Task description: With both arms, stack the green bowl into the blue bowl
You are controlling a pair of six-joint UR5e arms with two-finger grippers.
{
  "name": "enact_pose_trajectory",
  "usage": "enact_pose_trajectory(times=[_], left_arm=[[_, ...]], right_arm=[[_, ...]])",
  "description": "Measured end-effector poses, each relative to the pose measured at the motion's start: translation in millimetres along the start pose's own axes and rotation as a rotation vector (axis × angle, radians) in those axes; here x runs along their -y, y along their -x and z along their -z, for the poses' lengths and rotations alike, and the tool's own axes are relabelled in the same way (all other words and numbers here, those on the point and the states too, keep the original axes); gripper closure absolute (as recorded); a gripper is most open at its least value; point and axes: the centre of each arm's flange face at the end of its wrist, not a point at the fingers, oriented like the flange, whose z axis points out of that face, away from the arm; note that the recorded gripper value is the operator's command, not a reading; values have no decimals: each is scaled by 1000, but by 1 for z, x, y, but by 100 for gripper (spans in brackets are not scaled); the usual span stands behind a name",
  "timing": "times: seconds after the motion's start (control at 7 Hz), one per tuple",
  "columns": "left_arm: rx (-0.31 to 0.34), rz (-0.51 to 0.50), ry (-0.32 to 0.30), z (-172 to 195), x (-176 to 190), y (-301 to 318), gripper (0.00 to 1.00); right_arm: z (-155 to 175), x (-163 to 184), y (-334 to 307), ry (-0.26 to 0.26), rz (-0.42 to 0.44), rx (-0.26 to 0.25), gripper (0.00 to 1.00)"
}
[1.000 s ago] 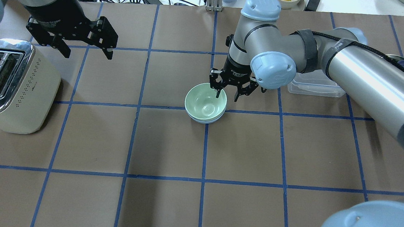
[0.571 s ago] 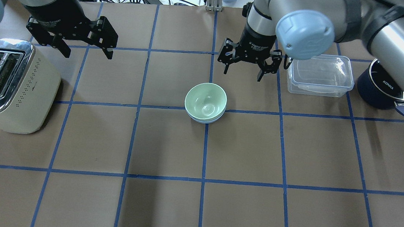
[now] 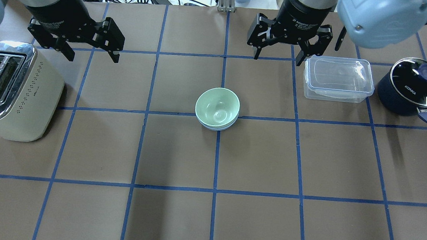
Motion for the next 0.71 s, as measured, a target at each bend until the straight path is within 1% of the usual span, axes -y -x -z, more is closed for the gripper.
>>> enact_pose_trajectory(times=[0.29,0.43,0.71], left_arm=[[-1,0,0,0,0,0,0],[-1,-1,1,0,0,0,0],[-1,-3,3,-1,0,-1,0]], right_arm=[[-11,-32,-27,26,81,-77,0],[-9,-38,-45,29,95,-95,0],[4,-34,-77,20,86,-99,0]])
